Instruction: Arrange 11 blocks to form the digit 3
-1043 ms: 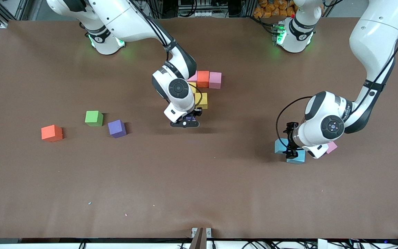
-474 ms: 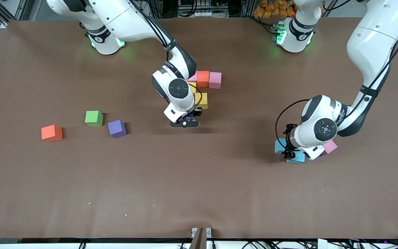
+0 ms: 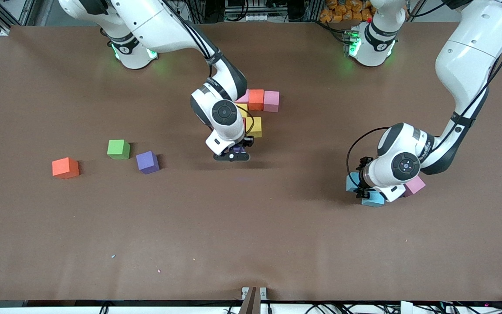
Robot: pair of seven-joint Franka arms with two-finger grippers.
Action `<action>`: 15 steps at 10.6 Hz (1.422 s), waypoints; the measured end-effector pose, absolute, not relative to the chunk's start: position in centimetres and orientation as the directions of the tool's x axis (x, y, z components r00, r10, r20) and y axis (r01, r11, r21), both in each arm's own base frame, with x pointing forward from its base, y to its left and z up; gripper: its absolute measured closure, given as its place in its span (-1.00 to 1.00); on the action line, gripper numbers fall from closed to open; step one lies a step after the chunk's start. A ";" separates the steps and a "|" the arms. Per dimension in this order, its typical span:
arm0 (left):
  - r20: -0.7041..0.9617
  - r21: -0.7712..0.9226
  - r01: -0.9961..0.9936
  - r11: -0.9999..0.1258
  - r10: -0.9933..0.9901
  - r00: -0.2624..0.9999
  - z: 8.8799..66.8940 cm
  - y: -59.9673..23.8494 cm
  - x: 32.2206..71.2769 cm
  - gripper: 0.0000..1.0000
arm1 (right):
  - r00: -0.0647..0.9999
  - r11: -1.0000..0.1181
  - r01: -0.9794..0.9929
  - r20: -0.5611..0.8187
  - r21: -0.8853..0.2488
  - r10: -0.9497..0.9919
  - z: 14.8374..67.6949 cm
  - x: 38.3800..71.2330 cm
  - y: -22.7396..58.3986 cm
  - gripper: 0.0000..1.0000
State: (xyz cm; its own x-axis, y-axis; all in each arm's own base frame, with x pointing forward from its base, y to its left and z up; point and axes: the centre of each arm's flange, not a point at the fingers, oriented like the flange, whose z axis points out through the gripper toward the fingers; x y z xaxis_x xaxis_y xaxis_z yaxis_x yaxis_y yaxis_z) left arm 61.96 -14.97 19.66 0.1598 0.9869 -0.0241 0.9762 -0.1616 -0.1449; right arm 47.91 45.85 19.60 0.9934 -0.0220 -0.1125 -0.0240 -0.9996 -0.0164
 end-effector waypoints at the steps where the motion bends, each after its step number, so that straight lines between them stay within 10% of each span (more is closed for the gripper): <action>1: -0.025 -0.145 0.976 -0.161 0.987 0.159 19.6 -14.9 62.0 -0.44 | 0.993 -1.000 -0.024 -0.113 -0.016 -0.022 19.6 47.9 45.9 -0.06; 3: -0.026 -0.140 0.977 -0.161 0.987 0.159 19.8 -15.0 62.1 -0.15 | 0.993 -1.000 -0.023 -0.113 -0.016 -0.021 19.6 47.9 45.9 -0.06; 11: -0.061 -0.161 0.986 -0.049 0.997 0.040 21.9 -24.8 57.3 -0.11 | 0.993 -1.000 -0.019 -0.116 -0.017 -0.017 19.6 47.6 46.1 -0.10; 15: -0.045 -0.172 0.985 0.004 0.999 -0.012 22.5 -30.9 53.8 -0.11 | 0.994 -1.000 -0.015 -0.111 -0.022 -0.013 22.1 47.7 46.3 -1.00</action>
